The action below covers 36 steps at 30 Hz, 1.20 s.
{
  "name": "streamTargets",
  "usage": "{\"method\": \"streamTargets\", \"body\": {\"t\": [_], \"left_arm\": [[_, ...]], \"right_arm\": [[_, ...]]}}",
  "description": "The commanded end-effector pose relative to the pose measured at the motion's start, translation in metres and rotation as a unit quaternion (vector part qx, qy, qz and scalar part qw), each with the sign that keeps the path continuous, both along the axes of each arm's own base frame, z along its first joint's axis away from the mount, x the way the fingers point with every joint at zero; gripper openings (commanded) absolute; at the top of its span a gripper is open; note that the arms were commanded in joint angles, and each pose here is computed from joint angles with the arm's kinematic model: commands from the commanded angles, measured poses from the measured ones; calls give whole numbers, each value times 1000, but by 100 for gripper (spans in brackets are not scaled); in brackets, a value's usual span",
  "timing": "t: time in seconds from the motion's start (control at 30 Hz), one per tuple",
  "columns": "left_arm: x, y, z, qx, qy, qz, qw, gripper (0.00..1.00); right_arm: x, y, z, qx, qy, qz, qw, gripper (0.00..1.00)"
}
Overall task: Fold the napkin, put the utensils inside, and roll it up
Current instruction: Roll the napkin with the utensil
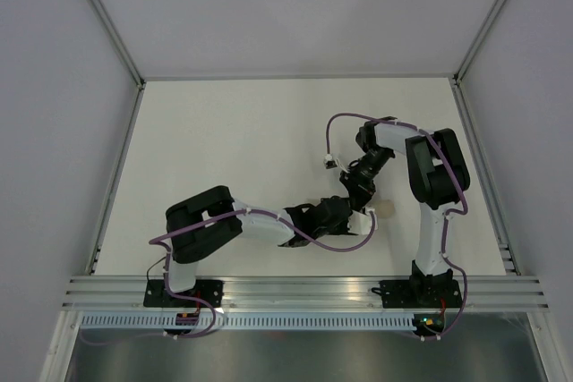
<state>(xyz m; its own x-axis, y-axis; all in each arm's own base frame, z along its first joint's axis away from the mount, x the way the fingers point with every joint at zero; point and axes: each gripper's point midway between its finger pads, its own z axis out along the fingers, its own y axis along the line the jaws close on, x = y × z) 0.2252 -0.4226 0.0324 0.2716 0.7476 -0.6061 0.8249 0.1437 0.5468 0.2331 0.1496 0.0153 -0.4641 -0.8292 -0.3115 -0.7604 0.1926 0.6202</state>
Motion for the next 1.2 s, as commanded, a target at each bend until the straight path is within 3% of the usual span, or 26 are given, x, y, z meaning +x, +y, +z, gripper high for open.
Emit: {"method": "streamTargets", "body": {"t": [0.0, 0.3, 0.5, 0.63, 0.73, 1.17], "left_arm": [[6, -6, -2, 21, -30, -11, 999, 60], [0, -3, -22, 55, 21, -30, 998, 49], [-11, -2, -34, 72, 87, -51, 992, 45], [-17, 1, -39, 81, 136, -57, 986, 44], [-17, 0, -41, 79, 163, -59, 982, 44], [-21, 4, -50, 86, 241, -60, 965, 44]], "right_arm": [[16, -8, -39, -15, -39, 37, 998, 12], [13, -6, -33, -8, -13, 34, 999, 17], [18, -4, -25, -5, -22, 29, 999, 31], [26, -1, -17, 2, -33, 17, 999, 47], [38, 2, -10, 5, -48, -10, 999, 51], [70, 10, 29, 49, -74, -78, 993, 60]]}}
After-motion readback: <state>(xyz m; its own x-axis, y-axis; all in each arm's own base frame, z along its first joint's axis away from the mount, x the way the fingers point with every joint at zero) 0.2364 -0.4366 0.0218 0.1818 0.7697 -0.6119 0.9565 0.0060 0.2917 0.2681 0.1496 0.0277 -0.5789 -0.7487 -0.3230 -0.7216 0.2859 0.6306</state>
